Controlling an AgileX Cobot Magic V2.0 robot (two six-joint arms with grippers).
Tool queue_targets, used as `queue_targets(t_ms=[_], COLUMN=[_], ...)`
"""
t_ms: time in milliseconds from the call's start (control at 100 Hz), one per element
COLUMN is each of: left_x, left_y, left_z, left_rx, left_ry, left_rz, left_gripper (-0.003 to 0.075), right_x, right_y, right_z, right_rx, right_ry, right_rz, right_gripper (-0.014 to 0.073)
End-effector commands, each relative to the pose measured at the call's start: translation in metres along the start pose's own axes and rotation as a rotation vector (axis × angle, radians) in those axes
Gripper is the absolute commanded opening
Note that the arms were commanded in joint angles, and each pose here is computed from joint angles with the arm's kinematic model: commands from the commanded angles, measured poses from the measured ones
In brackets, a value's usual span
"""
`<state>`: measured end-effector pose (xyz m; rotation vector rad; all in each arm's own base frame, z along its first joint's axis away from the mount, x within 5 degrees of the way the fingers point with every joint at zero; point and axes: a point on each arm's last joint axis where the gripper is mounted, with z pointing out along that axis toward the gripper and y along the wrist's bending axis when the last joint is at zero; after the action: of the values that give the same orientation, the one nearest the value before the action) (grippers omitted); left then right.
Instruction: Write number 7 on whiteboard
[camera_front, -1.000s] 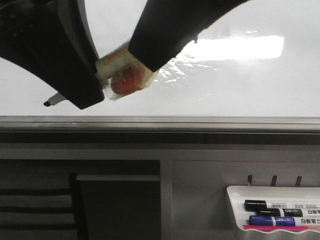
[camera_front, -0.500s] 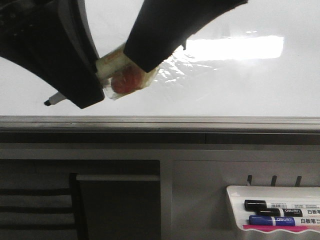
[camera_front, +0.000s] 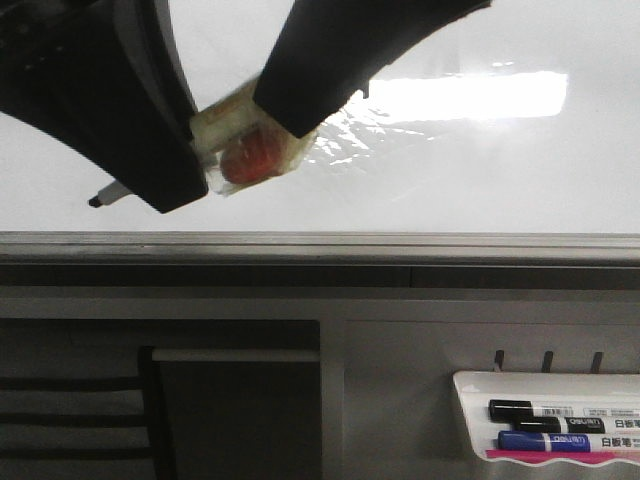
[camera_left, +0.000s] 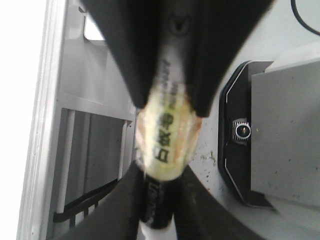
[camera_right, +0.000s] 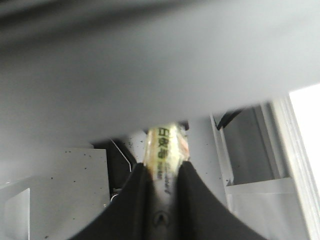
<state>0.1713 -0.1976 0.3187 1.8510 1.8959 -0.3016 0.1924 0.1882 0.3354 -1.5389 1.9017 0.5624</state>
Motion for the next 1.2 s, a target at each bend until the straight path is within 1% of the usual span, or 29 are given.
queue_targets(t_ms=[0, 60, 90, 130, 160, 270, 390, 500, 570, 650, 690, 760, 930, 1030, 1190], left_x=[-0.004, 0.001, 0.003, 0.006, 0.009, 0.022, 0.038, 0.055, 0.065, 0.076, 0.079, 0.084, 0.087, 0.087, 0.086], left_y=[0.005, 0.007, 0.009, 0.011, 0.012, 0.013, 0.01, 0.003, -0.004, -0.011, -0.016, -0.021, -0.025, -0.024, -0.023], left_z=[-0.028, -0.04, -0.046, -0.055, -0.062, -0.085, -0.103, -0.109, -0.108, -0.102, -0.102, -0.098, -0.094, -0.094, -0.096], left_rx=[-0.085, -0.127, -0.149, -0.19, -0.211, -0.291, -0.38, -0.461, -0.503, -0.528, -0.542, -0.556, -0.554, -0.555, -0.577], left_ry=[-0.097, -0.121, -0.134, -0.161, -0.175, -0.217, -0.263, -0.326, -0.368, -0.398, -0.416, -0.428, -0.446, -0.457, -0.475], left_rz=[-0.052, -0.089, -0.105, -0.147, -0.176, -0.271, -0.371, -0.453, -0.492, -0.522, -0.526, -0.53, -0.547, -0.551, -0.549], left_gripper=[0.0195, 0.0272, 0.0287, 0.0305, 0.0305, 0.0305, 0.0303, 0.0303, 0.0303, 0.0303, 0.0302, 0.03, 0.0293, 0.0293, 0.0293], right_x=[-0.012, -0.008, -0.007, -0.004, -0.002, 0.006, 0.018, 0.038, 0.051, 0.064, 0.069, 0.074, 0.067, 0.065, 0.057], right_y=[0.001, 0.001, 0.0, 0.001, 0.001, 0.004, 0.006, 0.003, -0.002, -0.007, -0.01, -0.014, -0.024, -0.031, -0.046], right_z=[-0.027, -0.036, -0.04, -0.049, -0.054, -0.081, -0.1, -0.106, -0.104, -0.098, -0.096, -0.093, -0.098, -0.095, -0.088], right_rx=[0.076, 0.115, 0.132, 0.186, 0.213, 0.365, 0.491, 0.557, 0.57, 0.544, 0.538, 0.534, 0.625, 0.635, 0.576], right_ry=[-0.088, -0.072, -0.063, -0.041, -0.034, 0.009, -0.003, -0.051, -0.069, -0.107, -0.13, -0.169, -0.316, -0.321, -0.271], right_rz=[-0.006, 0.005, 0.015, 0.014, 0.032, 0.084, 0.218, 0.369, 0.472, 0.61, 0.652, 0.654, 0.636, 0.636, 0.665], right_gripper=[-0.0064, -0.0063, -0.0063, -0.0063, -0.0063, -0.0063, -0.0064, -0.0064, -0.0064, -0.0064, -0.0064, -0.0064, -0.0064, -0.0064, -0.0064])
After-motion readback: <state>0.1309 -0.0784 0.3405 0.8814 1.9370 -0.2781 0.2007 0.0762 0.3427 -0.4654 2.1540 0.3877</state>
